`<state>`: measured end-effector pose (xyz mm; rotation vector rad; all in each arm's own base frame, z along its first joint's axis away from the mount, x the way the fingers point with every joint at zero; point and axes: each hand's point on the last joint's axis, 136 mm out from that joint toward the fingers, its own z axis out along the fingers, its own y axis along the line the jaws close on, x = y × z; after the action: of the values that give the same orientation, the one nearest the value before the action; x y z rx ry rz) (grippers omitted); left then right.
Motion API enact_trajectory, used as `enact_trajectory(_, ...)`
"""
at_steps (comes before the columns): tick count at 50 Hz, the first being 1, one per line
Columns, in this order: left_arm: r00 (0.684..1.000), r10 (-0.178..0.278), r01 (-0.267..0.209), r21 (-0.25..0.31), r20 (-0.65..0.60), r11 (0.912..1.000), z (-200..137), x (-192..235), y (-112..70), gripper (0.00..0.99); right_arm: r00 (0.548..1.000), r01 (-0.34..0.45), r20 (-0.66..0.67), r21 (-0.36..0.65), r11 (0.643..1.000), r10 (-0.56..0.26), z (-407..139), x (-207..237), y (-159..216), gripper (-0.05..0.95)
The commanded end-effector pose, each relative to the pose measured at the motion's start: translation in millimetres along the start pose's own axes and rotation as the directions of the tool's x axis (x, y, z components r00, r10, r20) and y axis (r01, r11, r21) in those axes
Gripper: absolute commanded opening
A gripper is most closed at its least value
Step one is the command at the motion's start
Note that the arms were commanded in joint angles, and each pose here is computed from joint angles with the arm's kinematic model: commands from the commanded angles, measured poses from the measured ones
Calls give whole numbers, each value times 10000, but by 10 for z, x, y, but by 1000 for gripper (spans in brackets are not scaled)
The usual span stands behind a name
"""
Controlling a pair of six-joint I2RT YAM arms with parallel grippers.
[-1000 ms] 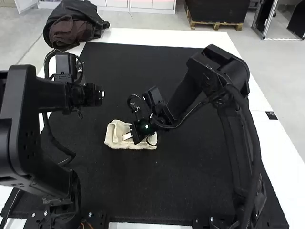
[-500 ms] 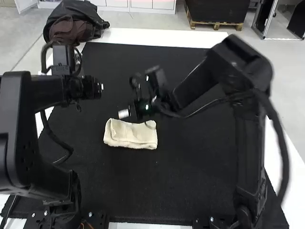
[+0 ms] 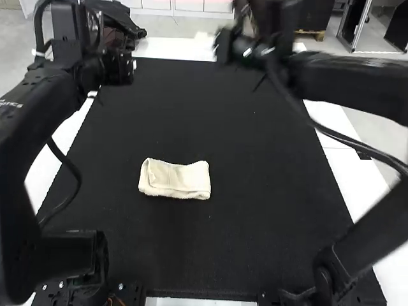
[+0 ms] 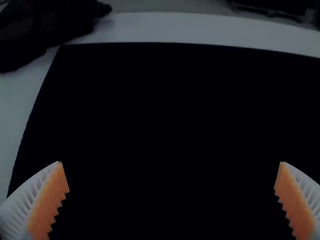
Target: Fold the towel.
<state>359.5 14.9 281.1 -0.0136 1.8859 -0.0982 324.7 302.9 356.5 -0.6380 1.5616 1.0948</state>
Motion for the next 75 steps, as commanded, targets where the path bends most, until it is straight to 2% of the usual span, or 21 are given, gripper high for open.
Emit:
enact_trajectory(1, 9959, -156, 92, 728, 886, 9973, -193, -365, -277, 969, 9932, 324, 1100, 466, 9984, -373, -465, -428, 45, -20)
enact_trajectory(6, 9907, -345, 164, 1361, 1316, 9906, -357, -512, -530, 969, 9786, 563, 1921, 950, 9939, -738, -889, -673, 112, -20)
enact_trajectory(8, 9888, -345, 126, 1492, 1449, 9887, -416, -549, -580, 969, 9725, 670, 2147, 1104, 9916, -897, -1025, -728, 146, -20)
enact_trajectory(17, 9811, -393, 80, 1627, 1896, 9866, -659, -622, -606, 969, 9386, 1064, 3057, 1841, 9771, -1598, -1662, -851, 361, -20)
enact_trajectory(30, 9486, -503, -166, 2080, 3123, 9780, -1175, -810, -719, 969, 8399, 1950, 4533, 2613, 9454, -2985, -2407, -962, 918, -20)
enact_trajectory(38, 9001, -574, -355, 2038, 4320, 9784, -1636, -958, -710, 969, 7731, 2625, 5092, 2859, 9216, -3782, -2742, -900, 1340, -20)
enact_trajectory(43, 8671, -598, -484, 2031, 4946, 9780, -1912, -984, -711, 969, 7370, 2823, 5458, 2874, 9153, -3987, -2903, -835, 1548, -20)
enact_trajectory(53, 8204, -660, -731, 2187, 5680, 9731, -2274, -867, -747, 969, 6745, 3114, 5819, 3338, 8897, -4544, -3110, -694, 1764, -20)
enact_trajectory(55, 8080, -663, -769, 2163, 5854, 9733, -2360, -837, -745, 969, 6754, 3078, 5793, 3408, 8883, -4563, -3119, -670, 1756, -20)
enact_trajectory(59, 7658, -684, -881, 2097, 6394, 9738, -2570, -773, -740, 969, 6892, 2977, 5571, 3651, 8821, -4632, -3109, -670, 1702, -20)
enact_trajectory(61, 7329, -742, -923, 2068, 6763, 9740, -2698, -757, -736, 969, 6649, 3034, 5597, 4028, 8635, -4947, -3162, -719, 1715, -20)
enact_trajectory(63, 7024, -821, -802, 1933, 7070, 9779, -2782, -749, -699, 969, 6382, 2952, 5675, 4437, 8461, -5202, -3228, -780, 1715, -16)
enact_trajectory(64, 6906, -858, -800, 1937, 7181, 9778, -2811, -742, -697, 969, 6250, 2865, 5725, 4641, 8382, -5306, -3262, -808, 1703, -3)
enact_trajectory(66, 6622, -847, -855, 1874, 7445, 9786, -2876, -751, -692, 969, 5906, 2772, 5765, 5121, 8129, -5646, -3338, -872, 1693, 167)
enact_trajectory(68, 6598, -855, -837, 1861, 7466, 9790, -2861, -764, -687, 969, 5516, 2699, 5740, 5636, 7807, -6051, -3415, -929, 1674, 420)
enact_trajectory(69, 6517, -839, -875, 1846, 7538, 9789, -2870, -777, -688, 966, 5419, 2661, 5635, 5888, 7632, -6236, -3436, -943, 1640, 608)
enact_trajectory(71, 6366, -821, -937, 1826, 7668, 9787, -2899, -800, -692, 961, 5280, 2663, 5348, 6334, 7265, -6598, -3462, -945, 1572, 900)
enact_trajectory(72, 6349, -761, -980, 1779, 7689, 9792, -2894, -800, -692, 954, 5198, 2597, 5136, 6663, 6990, -6826, -3484, -949, 1515, 930)
enact_trajectory(75, 6068, -522, -1193, 1558, 7931, 9805, -2913, -833, -690, 948, 5016, 2085, 4630, 7552, 6215, -7308, -3594, -971, 1340, 923)
